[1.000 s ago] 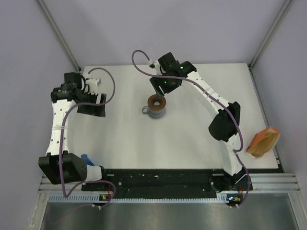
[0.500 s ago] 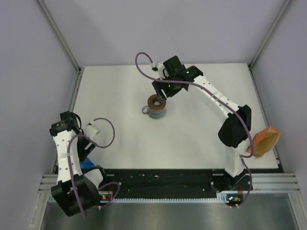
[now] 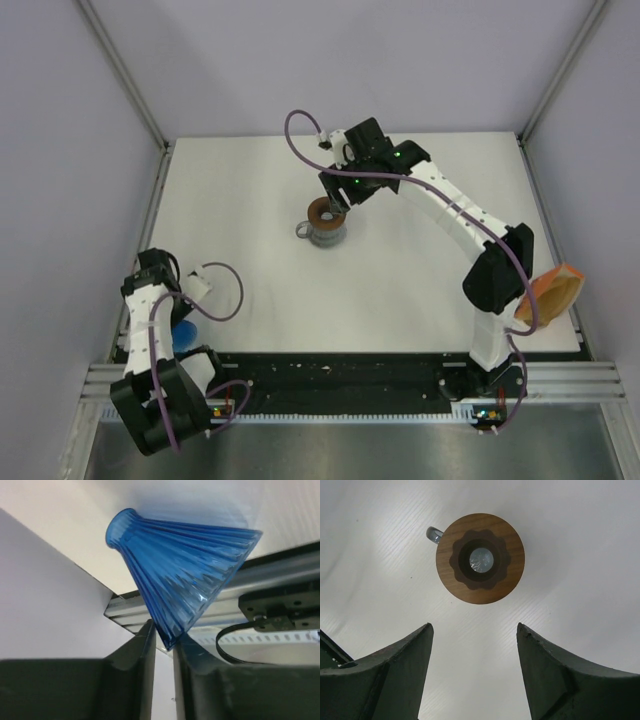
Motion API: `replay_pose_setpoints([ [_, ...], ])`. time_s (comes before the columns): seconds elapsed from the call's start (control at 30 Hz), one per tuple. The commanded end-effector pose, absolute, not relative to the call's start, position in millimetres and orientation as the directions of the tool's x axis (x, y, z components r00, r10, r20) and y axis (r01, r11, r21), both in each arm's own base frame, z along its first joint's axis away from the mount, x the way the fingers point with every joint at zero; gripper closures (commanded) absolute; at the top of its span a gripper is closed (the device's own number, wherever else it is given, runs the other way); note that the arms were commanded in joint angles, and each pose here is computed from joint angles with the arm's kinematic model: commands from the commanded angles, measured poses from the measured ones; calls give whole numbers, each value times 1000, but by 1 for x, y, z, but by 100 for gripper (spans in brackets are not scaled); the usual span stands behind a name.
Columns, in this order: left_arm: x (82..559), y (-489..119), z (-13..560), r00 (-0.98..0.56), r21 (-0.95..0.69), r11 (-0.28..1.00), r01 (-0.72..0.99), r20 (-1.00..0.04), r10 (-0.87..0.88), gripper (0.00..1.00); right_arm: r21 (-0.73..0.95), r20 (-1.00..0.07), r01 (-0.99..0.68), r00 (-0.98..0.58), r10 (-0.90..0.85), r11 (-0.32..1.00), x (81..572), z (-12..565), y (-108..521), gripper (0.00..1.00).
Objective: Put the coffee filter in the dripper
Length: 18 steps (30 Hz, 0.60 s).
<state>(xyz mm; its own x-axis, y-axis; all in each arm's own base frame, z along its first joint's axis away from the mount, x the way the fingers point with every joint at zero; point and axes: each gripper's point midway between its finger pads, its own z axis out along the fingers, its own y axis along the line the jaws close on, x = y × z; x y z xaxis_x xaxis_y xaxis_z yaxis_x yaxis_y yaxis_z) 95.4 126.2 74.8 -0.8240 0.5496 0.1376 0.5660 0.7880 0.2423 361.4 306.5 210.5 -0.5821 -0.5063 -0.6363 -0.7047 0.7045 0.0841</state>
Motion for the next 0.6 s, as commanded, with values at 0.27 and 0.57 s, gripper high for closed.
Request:
replay_pose_setpoints([
  [0.27,156,108,86,-903,204,906,370,-153,402,100,82,-714,-725,-522,-466,684,353,248,308,33],
  [0.57,248,38,212,-890,-284,957,60,-450,-78,100,129,-843,-772,-416,-341,622,323,304,375,34],
])
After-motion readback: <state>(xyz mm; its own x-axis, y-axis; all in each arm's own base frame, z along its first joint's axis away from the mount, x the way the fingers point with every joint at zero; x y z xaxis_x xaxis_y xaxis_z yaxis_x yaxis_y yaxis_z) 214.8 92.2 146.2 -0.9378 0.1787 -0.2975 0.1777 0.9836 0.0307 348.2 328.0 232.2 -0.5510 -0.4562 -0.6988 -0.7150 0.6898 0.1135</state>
